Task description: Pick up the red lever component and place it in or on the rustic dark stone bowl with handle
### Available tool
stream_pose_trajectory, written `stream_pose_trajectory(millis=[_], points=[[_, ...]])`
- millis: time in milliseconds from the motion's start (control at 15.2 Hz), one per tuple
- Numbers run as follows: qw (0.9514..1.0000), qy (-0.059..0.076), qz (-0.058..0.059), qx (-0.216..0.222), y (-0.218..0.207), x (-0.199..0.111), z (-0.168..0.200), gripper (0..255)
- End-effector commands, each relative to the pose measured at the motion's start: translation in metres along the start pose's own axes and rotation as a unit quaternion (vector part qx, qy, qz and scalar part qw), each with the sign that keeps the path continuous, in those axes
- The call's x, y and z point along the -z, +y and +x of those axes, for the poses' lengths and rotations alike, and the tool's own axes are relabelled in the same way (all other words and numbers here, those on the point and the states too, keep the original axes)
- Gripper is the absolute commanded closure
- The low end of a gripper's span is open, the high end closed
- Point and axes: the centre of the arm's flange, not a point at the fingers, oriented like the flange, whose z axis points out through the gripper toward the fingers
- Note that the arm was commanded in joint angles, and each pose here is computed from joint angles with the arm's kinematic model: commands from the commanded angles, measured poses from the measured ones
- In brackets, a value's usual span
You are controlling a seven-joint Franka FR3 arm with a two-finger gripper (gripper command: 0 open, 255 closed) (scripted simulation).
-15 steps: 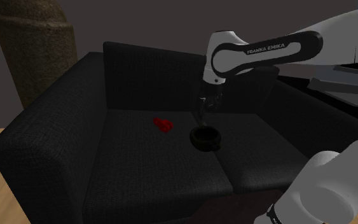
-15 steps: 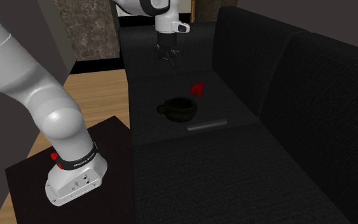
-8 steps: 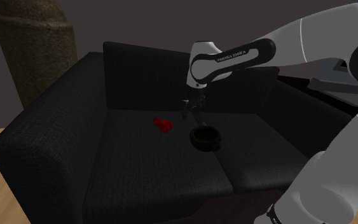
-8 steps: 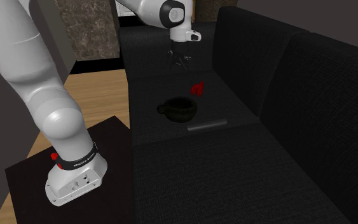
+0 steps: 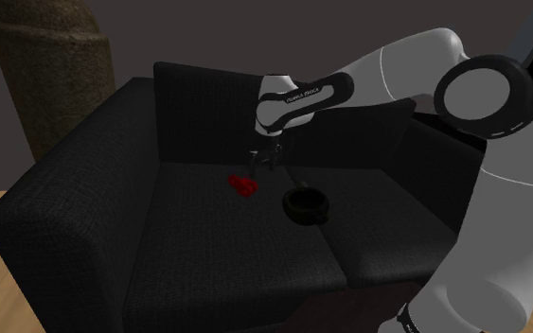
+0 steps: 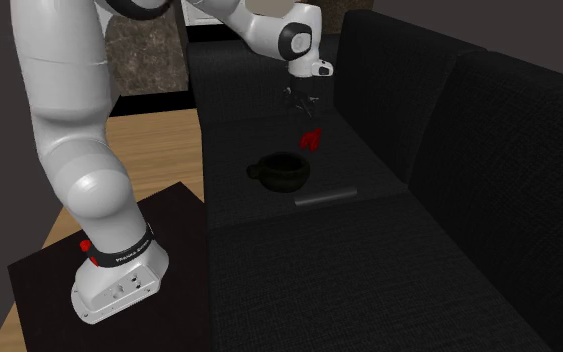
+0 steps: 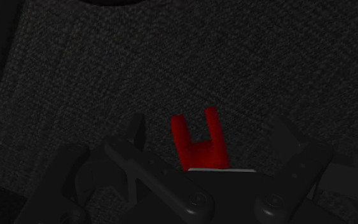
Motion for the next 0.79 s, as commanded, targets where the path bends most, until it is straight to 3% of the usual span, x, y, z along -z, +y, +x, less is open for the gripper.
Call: stream_pose_trajectory(millis=[0,396,726], points=[[1.0,0.004,0.002,0.0,-0.001,-0.013,0.023,0],[0.9999,0.014,0.006,0.001,-0.006,-0.045,0.088,0],[0.9999,0.014,0.006,0.001,-0.006,-0.071,0.089,0]])
